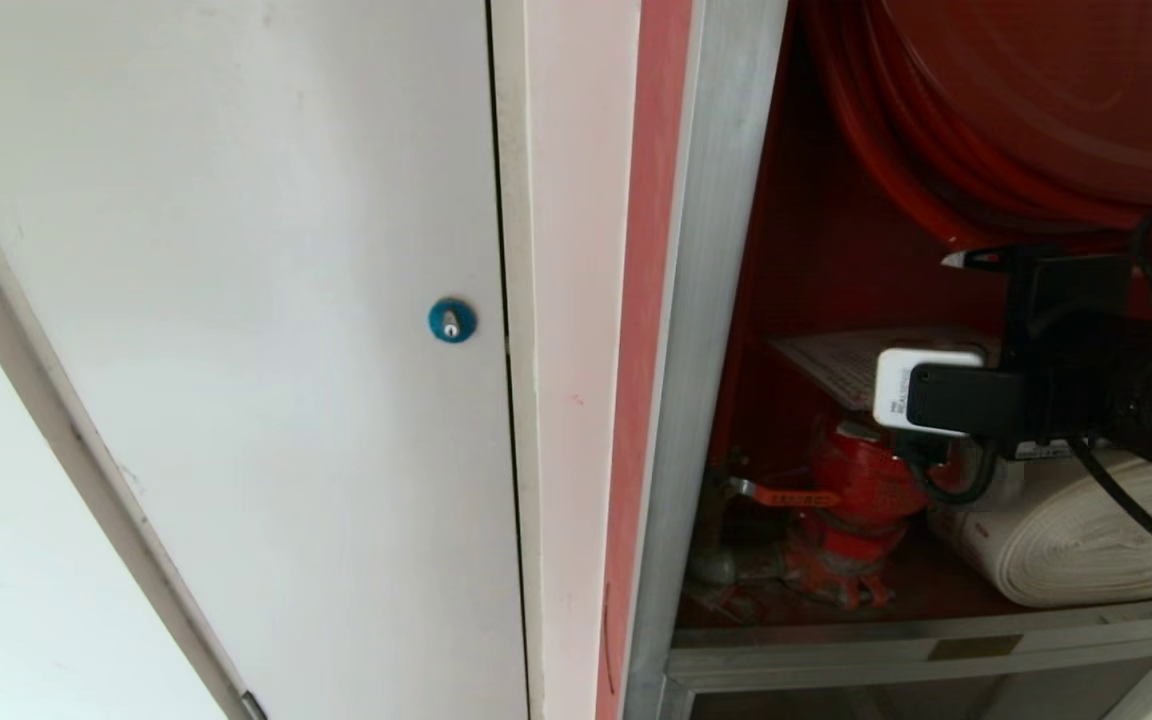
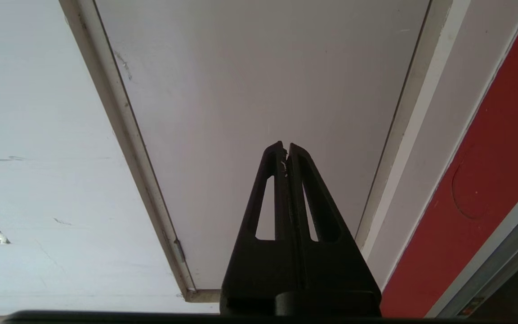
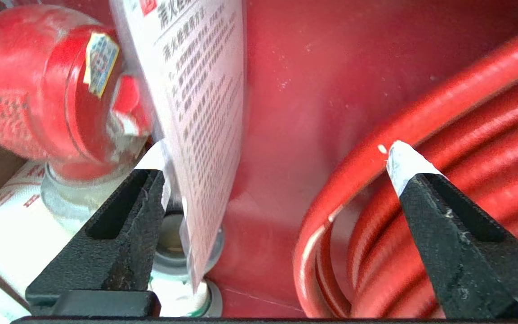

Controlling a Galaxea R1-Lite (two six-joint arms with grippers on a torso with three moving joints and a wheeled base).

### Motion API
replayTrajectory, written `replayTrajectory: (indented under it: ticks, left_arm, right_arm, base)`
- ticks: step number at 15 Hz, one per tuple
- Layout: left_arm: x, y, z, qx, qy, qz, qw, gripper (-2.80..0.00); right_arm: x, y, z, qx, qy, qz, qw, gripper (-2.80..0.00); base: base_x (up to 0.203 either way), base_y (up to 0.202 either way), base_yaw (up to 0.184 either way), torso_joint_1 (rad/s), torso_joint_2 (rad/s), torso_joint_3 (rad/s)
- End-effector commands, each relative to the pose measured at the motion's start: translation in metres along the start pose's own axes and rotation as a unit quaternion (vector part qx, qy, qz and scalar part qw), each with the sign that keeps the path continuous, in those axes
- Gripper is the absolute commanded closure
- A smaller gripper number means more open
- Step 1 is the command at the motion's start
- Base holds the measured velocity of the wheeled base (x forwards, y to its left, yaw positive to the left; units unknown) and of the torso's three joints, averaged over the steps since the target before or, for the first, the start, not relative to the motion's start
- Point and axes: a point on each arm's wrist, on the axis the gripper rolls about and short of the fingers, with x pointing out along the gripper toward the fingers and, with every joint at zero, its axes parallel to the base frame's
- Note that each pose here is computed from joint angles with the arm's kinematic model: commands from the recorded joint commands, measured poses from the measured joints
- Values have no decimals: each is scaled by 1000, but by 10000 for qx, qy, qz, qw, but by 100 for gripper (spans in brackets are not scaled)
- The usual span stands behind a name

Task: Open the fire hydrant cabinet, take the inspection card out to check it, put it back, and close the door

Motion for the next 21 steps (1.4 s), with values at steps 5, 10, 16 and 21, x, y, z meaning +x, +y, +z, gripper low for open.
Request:
replayTrajectory:
  ticks: [5,10,16,21]
  left_arm:
    - [1,0,-3,-1,58,1,10000,0]
    - [1,0,-3,-1,58,1,10000,0]
    - [1,0,-3,-1,58,1,10000,0]
    - [1,0,-3,-1,58,1,10000,0]
  right_arm:
    - [-22,-3,-6,-11,-176,59,9998,-280]
    - [-29,3,-6,-92,-242,263,9993,-280]
    - [-56,12,-22,-257,-326,720,9965,0]
    - [-82,2,-36,-86,-526,1555,9864,0]
  base:
    - [0,0,0,0,0,0]
    - [0,0,0,0,0,0]
    - [0,0,0,0,0,0]
    - [0,0,0,0,0,0]
